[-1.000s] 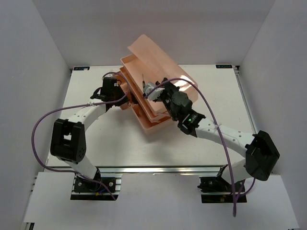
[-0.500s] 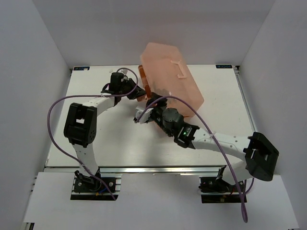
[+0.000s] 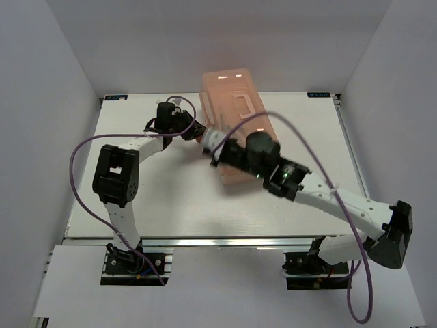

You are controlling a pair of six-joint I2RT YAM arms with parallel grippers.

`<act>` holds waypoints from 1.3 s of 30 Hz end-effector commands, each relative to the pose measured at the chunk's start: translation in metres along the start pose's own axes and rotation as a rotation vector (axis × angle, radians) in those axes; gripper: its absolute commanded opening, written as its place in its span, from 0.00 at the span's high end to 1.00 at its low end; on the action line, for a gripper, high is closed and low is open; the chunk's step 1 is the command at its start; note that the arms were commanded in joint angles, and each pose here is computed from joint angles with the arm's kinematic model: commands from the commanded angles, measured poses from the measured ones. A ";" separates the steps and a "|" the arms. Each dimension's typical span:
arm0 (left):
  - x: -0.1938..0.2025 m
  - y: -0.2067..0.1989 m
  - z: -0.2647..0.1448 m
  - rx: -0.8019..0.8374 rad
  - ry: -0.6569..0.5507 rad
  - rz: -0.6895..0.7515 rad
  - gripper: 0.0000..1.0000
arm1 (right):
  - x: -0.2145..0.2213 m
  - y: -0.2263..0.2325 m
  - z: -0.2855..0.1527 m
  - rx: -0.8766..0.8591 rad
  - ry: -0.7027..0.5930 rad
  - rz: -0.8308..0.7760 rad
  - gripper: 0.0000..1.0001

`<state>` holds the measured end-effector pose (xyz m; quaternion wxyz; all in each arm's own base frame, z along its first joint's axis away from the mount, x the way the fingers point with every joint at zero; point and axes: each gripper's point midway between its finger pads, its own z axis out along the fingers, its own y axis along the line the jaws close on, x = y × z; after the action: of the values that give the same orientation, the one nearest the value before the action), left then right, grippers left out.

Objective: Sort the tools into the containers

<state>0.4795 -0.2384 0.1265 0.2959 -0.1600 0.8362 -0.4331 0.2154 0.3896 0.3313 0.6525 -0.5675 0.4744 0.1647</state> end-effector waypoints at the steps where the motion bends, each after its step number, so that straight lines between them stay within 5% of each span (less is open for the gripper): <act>1: -0.035 0.018 -0.023 -0.129 -0.118 0.019 0.86 | -0.026 -0.071 -0.017 0.062 -0.082 0.290 1.00; 4: -0.069 0.002 -0.054 -0.146 -0.224 0.061 0.88 | 0.004 -0.124 -0.024 0.089 -0.039 0.456 1.00; 6: -0.082 -0.009 -0.068 -0.150 -0.260 0.089 0.83 | 0.027 -0.142 -0.025 0.072 -0.018 0.518 0.78; 8: -0.089 -0.019 -0.078 -0.167 -0.264 0.137 0.64 | 0.043 -0.147 -0.026 0.027 -0.008 0.617 0.59; 11: -0.092 -0.016 -0.098 -0.252 -0.282 0.184 0.53 | 0.065 -0.147 -0.017 -0.048 0.010 0.742 0.50; 13: -0.090 -0.001 -0.113 -0.336 -0.307 0.192 0.59 | 0.085 -0.145 -0.006 -0.081 0.031 0.794 0.54; 14: -0.080 0.016 -0.114 -0.380 -0.287 0.179 0.76 | 0.093 -0.148 -0.002 -0.065 0.045 0.829 0.69; 17: -0.056 0.050 -0.111 -0.451 -0.213 0.139 0.96 | 0.126 -0.160 0.014 0.018 0.109 0.904 0.95; 19: -0.034 0.077 -0.107 -0.500 -0.153 0.110 0.99 | 0.145 -0.170 0.020 0.094 0.147 0.934 0.99; 27: 0.016 0.132 -0.075 -0.500 -0.003 0.056 1.00 | 0.182 -0.223 -0.002 0.370 0.213 0.858 0.88; 39: 0.006 0.057 0.019 -0.182 0.110 0.103 0.97 | 0.209 -0.261 -0.062 0.584 0.247 0.805 0.80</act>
<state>0.4781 -0.1986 0.0418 0.2490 -0.1398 0.9123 -0.2934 0.4816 0.2077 0.2942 0.5649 -0.1643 0.7783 0.2194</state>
